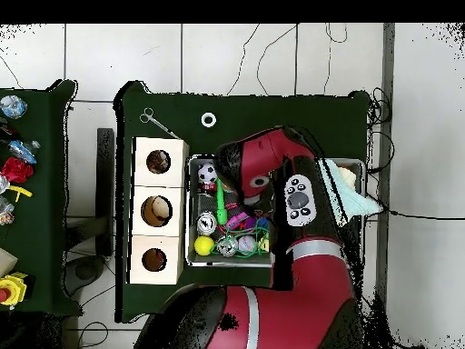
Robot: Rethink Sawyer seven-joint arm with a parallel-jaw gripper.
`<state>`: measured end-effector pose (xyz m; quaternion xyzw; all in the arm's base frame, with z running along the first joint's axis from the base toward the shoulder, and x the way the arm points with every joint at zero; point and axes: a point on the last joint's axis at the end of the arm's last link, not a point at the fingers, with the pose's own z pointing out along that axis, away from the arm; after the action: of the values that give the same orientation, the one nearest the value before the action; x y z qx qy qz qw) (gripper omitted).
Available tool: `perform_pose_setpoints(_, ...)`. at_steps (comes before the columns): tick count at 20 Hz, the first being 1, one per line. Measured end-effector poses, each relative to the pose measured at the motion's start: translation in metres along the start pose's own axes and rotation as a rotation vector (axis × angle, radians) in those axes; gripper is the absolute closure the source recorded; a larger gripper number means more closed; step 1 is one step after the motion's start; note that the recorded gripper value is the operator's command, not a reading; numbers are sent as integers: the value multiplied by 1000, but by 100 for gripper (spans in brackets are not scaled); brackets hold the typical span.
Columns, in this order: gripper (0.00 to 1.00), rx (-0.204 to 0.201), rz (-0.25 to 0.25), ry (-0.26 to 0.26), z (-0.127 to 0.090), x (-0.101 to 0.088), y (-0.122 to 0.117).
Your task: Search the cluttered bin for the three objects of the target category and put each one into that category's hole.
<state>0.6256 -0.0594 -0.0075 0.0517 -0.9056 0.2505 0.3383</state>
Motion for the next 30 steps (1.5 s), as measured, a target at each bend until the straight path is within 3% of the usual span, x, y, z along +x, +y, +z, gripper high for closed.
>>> perform_pose_setpoints(1,100,-5,6,-97,-7,-9,-4)
perform_pose_setpoints(4,100,-13,8,-239,-17,-18,-9)
perform_pose_setpoints(5,100,-28,10,-331,-25,-21,-12)
perform_pose_setpoints(7,100,-54,16,-433,-37,-24,-16)
perform_pose_setpoints(8,100,-80,27,-516,-48,-25,-20)
perform_pose_setpoints(10,100,-102,40,-587,-58,-25,-26)
perform_pose_setpoints(12,100,-145,76,-696,-76,-22,-40)
perform_pose_setpoints(17,100,-195,130,-782,-100,-13,-60)
perform_pose_setpoints(30,100,-266,198,-878,-146,0,-74)
